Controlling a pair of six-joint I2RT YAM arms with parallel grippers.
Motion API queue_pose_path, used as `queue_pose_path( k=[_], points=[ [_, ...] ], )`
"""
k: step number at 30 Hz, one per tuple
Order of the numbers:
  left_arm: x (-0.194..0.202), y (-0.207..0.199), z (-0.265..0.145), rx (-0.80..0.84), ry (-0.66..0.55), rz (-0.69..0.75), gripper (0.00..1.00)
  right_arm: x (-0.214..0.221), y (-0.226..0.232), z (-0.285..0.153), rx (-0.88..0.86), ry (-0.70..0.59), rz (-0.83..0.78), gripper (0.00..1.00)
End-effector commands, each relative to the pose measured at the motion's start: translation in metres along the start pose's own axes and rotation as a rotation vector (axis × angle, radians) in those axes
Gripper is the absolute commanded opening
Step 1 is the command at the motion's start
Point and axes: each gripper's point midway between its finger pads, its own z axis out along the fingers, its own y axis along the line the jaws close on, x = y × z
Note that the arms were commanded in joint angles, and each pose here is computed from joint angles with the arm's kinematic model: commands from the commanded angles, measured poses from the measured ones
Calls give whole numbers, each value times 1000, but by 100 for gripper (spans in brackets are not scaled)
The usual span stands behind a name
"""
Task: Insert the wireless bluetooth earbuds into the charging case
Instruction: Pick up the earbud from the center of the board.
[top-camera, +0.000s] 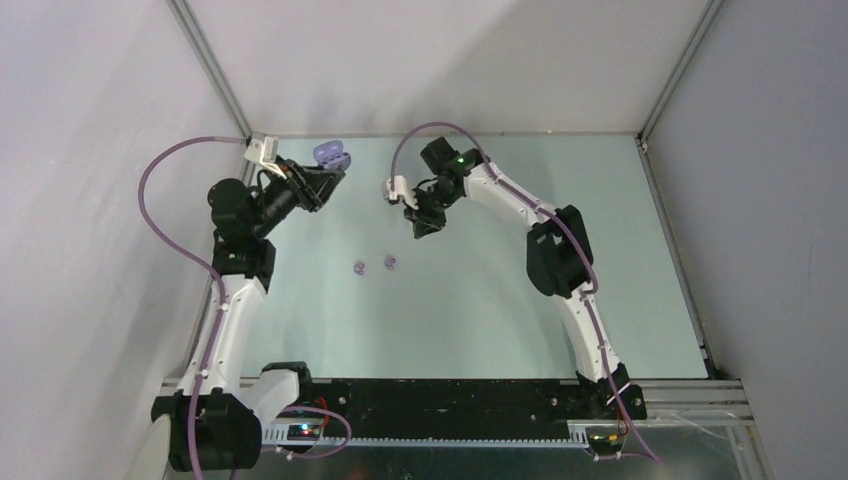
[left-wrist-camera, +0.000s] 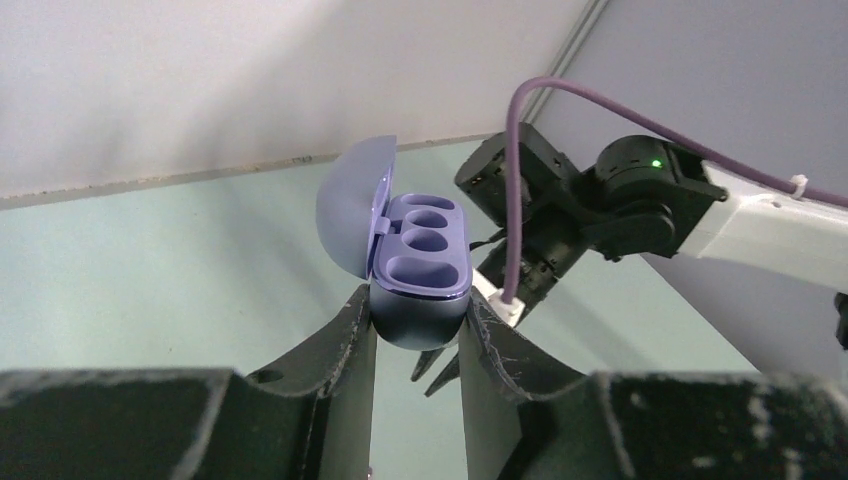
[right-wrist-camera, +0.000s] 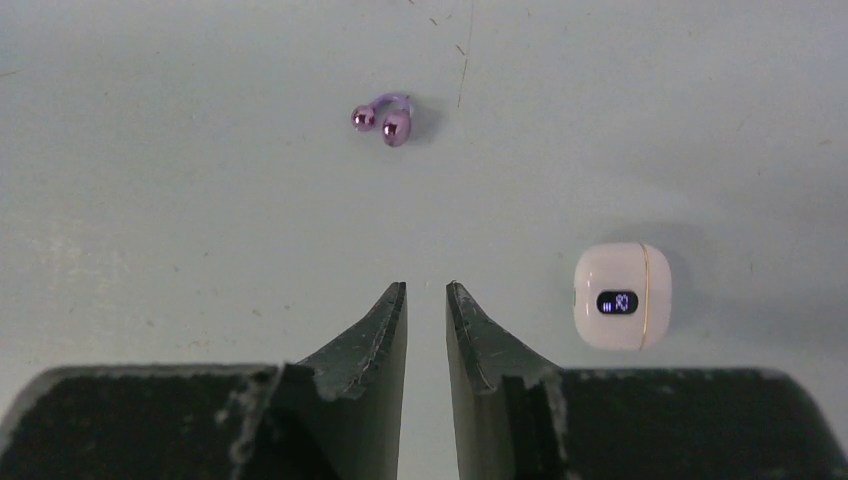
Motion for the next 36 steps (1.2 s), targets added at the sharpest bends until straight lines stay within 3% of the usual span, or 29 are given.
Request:
queue_pose_path(
  k=[1, 10, 13, 22, 36],
  points=[
    [-25, -19, -5, 60, -23, 47, 0, -22, -12, 11, 36, -9, -62, 26],
    [-36, -23, -5, 63, -50, 65, 0, -25, -12, 68, 55, 14, -28, 31],
    [-35, -25, -8, 65, -47, 68, 0, -30, -16, 81, 103, 15, 75, 32],
    [-29, -28, -15, 63, -51, 58, 0, -34, -18, 90, 180, 12, 359, 33],
    [-23, -25, -17, 48, -40, 63, 0, -17, 1, 102, 133, 68, 439, 33]
  ],
)
